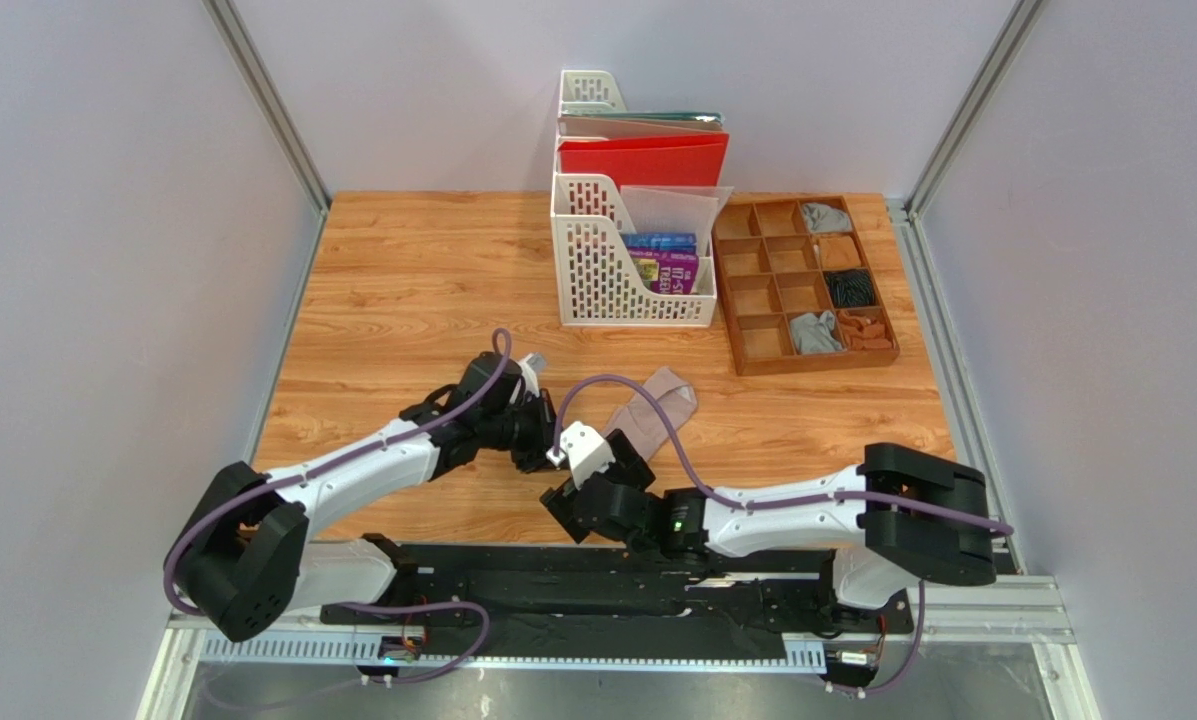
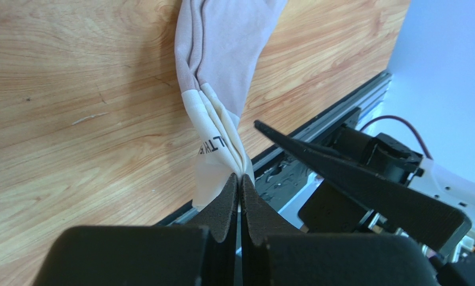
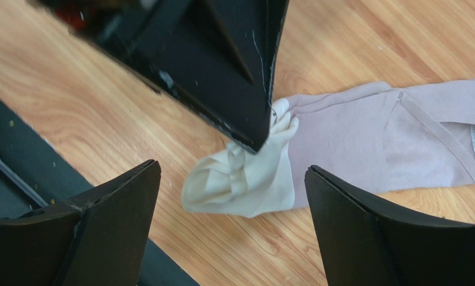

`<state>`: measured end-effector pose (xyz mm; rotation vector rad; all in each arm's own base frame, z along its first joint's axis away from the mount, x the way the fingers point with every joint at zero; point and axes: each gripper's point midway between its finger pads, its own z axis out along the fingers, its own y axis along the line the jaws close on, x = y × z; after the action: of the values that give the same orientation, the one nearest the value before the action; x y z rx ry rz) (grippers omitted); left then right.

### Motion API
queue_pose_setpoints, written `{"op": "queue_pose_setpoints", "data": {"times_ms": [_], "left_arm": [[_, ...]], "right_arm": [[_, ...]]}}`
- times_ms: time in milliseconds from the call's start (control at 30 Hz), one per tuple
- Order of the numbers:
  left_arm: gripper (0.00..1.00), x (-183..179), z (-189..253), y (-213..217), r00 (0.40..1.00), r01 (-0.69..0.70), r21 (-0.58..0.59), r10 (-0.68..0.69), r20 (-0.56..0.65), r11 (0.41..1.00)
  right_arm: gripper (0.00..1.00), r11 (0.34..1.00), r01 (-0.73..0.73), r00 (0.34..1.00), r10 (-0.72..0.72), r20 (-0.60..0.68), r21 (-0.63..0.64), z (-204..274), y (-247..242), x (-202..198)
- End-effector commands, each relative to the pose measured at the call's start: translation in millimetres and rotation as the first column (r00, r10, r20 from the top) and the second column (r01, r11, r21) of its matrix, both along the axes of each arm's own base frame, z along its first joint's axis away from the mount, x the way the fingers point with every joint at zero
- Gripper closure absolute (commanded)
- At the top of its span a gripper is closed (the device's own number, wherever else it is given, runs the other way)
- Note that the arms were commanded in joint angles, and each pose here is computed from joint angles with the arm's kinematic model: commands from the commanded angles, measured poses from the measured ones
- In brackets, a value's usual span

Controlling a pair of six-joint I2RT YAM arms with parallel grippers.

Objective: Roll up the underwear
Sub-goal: Roll the underwear at the center of the board.

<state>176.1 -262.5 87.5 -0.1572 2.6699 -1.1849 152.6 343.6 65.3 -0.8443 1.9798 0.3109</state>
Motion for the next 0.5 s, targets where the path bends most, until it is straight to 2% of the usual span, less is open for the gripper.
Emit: {"op": "queue_pose_setpoints", "data": {"times_ms": [0,133,233,333,467], "left_arm": [[1.00,9,21,-5,0.997,-0.076,-0.077,0.077,0.012,0.994],[1.00,7,22,-4,0.995,-0.103,-0.097,0.102,-0.011,0.990],[1.00,6,23,-3,0.992,-0.126,-0.111,0.124,-0.021,0.986],[1.00,6,26,-2,0.990,-0.140,-0.120,0.139,-0.021,0.983],[1.00,6,29,0,0.988,-0.155,-0.127,0.155,-0.015,0.980]], "right_arm": [[0.07,0.984,0.175,0.982,-0.177,0.059,0.039,20,4,11],[0.11,0.976,0.213,0.974,-0.216,0.063,0.049,19,2,9],[0.18,0.969,0.243,0.966,-0.246,0.076,0.043,18,-2,10],[0.37,0.963,0.267,0.959,-0.268,0.090,0.030,18,-5,12],[0.46,0.959,0.284,0.954,-0.285,0.097,0.028,19,-8,13]]}}
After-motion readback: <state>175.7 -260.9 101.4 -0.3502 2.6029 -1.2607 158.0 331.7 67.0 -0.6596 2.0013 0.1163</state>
